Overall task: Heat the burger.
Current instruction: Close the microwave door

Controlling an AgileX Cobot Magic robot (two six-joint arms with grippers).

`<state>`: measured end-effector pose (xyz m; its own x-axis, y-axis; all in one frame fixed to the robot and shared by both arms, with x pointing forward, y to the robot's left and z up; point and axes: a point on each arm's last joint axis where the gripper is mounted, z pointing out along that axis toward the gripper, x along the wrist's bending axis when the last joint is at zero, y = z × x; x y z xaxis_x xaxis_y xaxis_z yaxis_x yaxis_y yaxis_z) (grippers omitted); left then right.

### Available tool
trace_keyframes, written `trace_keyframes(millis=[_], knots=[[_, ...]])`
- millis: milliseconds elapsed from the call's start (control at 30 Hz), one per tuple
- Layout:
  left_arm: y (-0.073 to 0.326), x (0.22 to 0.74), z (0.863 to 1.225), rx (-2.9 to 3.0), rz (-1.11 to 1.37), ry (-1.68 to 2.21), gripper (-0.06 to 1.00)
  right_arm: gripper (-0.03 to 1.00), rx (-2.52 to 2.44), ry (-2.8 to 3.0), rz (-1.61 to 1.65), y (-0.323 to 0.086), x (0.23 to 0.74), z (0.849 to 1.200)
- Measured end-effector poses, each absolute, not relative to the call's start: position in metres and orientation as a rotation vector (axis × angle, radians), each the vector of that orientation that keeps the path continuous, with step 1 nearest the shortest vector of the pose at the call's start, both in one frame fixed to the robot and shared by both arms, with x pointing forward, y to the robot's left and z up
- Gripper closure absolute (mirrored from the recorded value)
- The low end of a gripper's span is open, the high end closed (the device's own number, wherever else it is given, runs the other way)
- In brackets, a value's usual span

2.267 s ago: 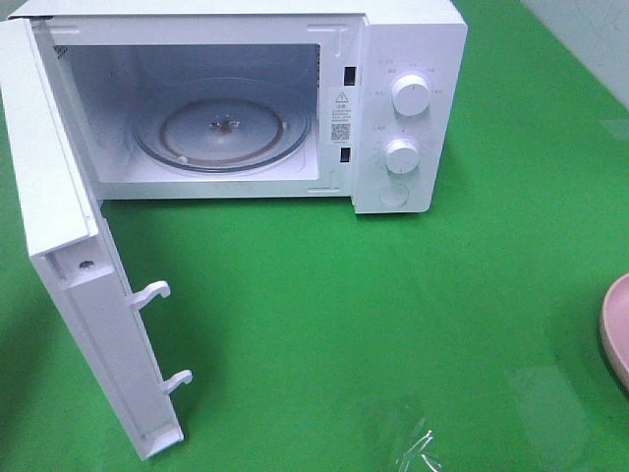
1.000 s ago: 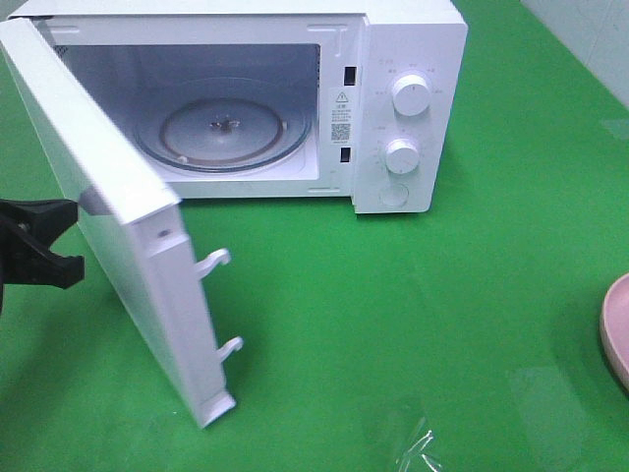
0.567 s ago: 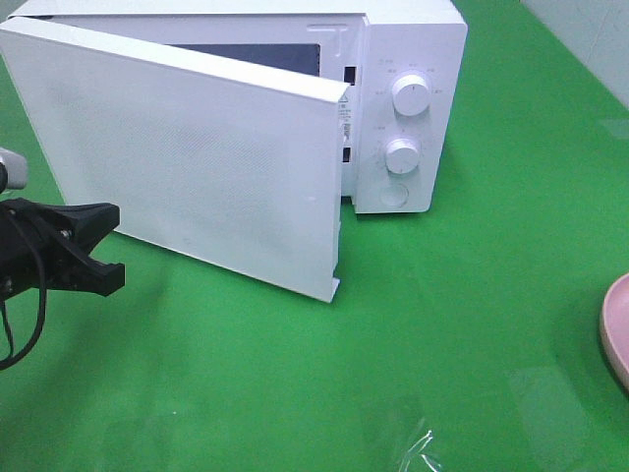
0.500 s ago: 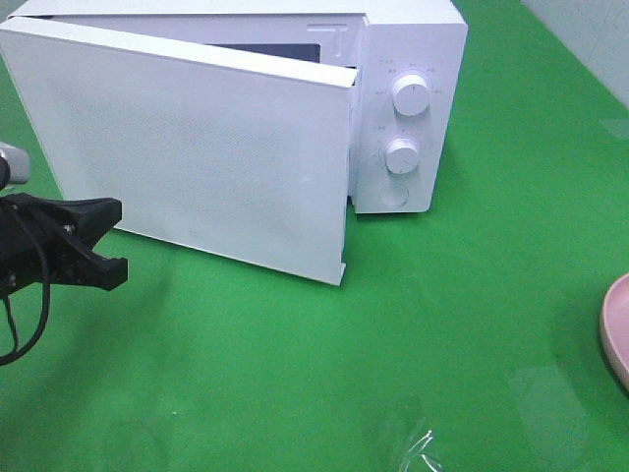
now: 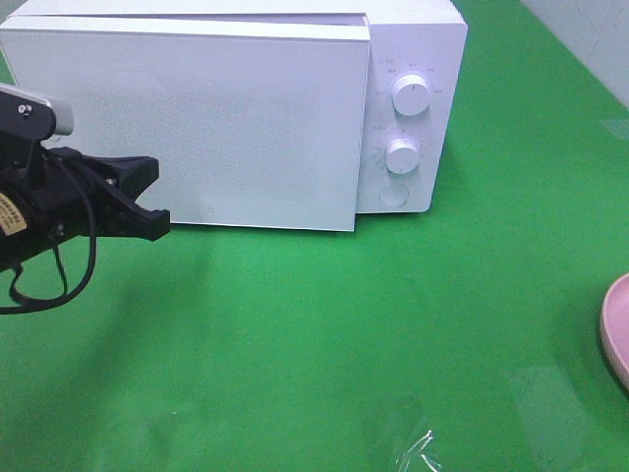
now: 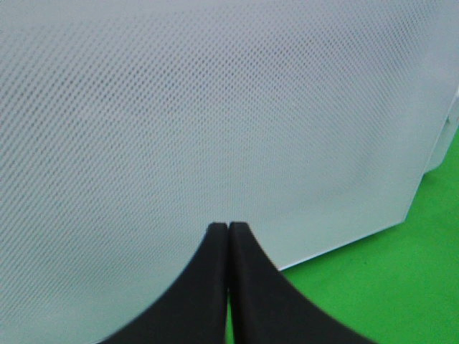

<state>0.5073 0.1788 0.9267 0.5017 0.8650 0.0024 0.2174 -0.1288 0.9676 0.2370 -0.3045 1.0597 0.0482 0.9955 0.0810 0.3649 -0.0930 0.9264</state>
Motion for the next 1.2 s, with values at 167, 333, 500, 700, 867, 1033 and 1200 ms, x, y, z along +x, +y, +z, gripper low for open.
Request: trace_keyframes(millis=[167, 333, 500, 700, 867, 1033, 1200], knots=[[0.16, 0.524, 0.933, 1.61, 0.726, 0.937, 0.94, 0.21, 1.566, 1.412, 1.049, -0.304, 0.237, 1.06], [0.142, 0.535, 0.931, 1.63, 0.7, 0.922, 0.94, 0.21, 1.566, 1.412, 1.049, -0.304, 0.237, 1.06], [0.136, 0.541, 0.93, 1.623, 0.697, 0.921, 0.94, 0.21, 1.566, 1.412, 1.049, -0.304, 0.237, 1.06], [0.126, 0.56, 0.93, 1.569, 0.68, 0.952, 0.94, 0.21, 1.566, 1.412, 1.049, -0.304, 0.237, 1.06], [0.123, 0.566, 0.932, 1.552, 0.682, 0.949, 0.94, 0.21, 1.566, 1.412, 1.049, -0.304, 0.237, 1.06], [0.112, 0.572, 0.927, 1.583, 0.652, 0.913, 0.94, 0.21, 1.566, 1.412, 1.049, -0.304, 0.237, 1.06], [0.102, 0.58, 0.924, 1.596, 0.636, 0.887, 0.94, 0.21, 1.567, 1.413, 1.052, -0.304, 0.237, 1.06]])
